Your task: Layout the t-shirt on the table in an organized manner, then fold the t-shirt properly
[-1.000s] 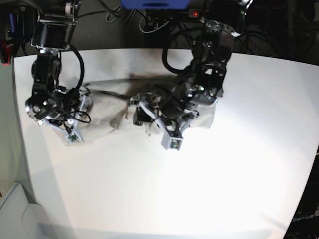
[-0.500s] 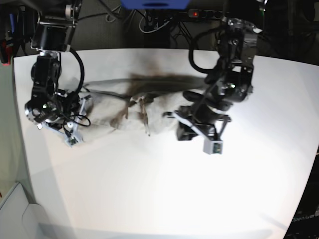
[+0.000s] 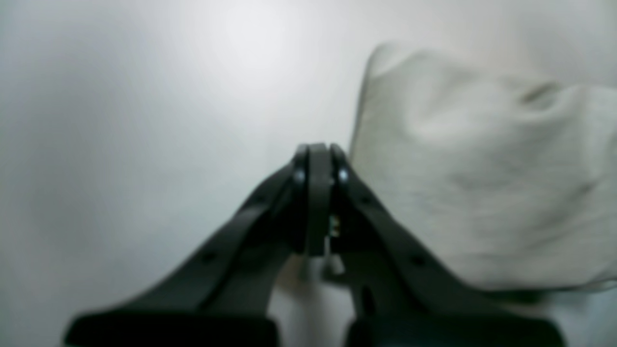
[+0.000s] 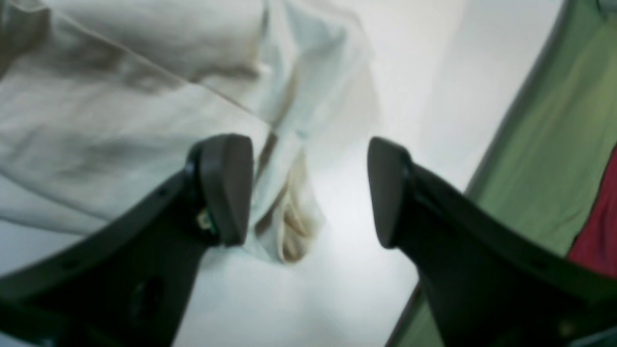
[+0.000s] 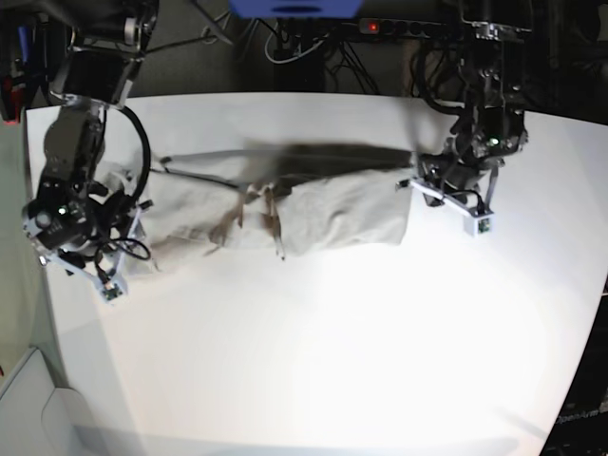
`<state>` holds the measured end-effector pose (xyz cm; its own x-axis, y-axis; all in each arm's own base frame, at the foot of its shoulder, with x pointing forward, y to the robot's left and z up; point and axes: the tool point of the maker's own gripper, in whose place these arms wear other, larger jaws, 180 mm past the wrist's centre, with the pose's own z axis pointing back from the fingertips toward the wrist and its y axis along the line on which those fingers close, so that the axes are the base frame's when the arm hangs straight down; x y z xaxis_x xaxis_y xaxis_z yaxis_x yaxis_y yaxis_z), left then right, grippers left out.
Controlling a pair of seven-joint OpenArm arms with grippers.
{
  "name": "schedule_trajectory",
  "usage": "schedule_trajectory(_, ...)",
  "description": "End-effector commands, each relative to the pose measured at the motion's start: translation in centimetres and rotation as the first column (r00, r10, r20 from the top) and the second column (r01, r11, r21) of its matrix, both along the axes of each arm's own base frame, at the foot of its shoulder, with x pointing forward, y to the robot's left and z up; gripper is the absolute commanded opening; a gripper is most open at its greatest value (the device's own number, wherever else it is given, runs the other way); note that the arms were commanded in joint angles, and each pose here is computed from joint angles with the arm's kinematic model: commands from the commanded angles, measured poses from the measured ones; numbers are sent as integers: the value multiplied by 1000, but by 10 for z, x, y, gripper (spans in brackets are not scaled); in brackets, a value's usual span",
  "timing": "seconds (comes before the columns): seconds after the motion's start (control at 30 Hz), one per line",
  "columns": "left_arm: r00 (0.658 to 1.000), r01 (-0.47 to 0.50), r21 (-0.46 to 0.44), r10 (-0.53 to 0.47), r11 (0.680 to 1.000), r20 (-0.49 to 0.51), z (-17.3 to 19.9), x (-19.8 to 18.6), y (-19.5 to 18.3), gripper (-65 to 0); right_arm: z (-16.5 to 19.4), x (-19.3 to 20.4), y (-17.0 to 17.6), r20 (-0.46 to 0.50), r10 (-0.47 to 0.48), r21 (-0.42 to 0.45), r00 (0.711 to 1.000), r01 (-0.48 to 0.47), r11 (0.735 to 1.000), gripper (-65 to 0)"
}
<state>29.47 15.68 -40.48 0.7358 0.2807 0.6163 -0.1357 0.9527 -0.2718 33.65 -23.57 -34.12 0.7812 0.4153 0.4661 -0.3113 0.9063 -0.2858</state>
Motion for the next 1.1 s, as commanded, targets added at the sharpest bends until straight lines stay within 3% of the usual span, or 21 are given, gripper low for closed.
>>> schedule_trajectory(0.0, 998, -3, -3, 4, 1000, 66, 17, 14, 1, -650, 17, 10, -10, 63, -33, 9, 997, 32, 999, -247)
schedule_trajectory(0.2, 998, 0, -7, 0, 1000, 64, 17, 15, -2, -650, -3, 2, -36, 23, -192, 126, 981, 188, 974, -182)
schedule_trajectory(0.37, 998, 5, -11, -4, 1000, 70, 19, 17, -5, -649, -30, -3, -28, -54, -249, 231, 967, 255, 939, -171)
schedule_trajectory(0.53, 998, 6, -11, -5, 1000, 65, 18, 16, -5, -649, -41, 0, -13, -84, -244, 290, 966, 258, 922, -171)
schedule_trajectory(0.8, 998, 6, -13, -5, 1000, 60, 16, 14, -5, -650, -68, 0, 7, -157, -202, 427, 967, 251, 869, -177)
schedule_trajectory(1.07, 998, 6, -14, -5, 1000, 62, 17, 14, -6, -650, -76, -6, 13, -184, -195, 439, 964, 257, 861, -185)
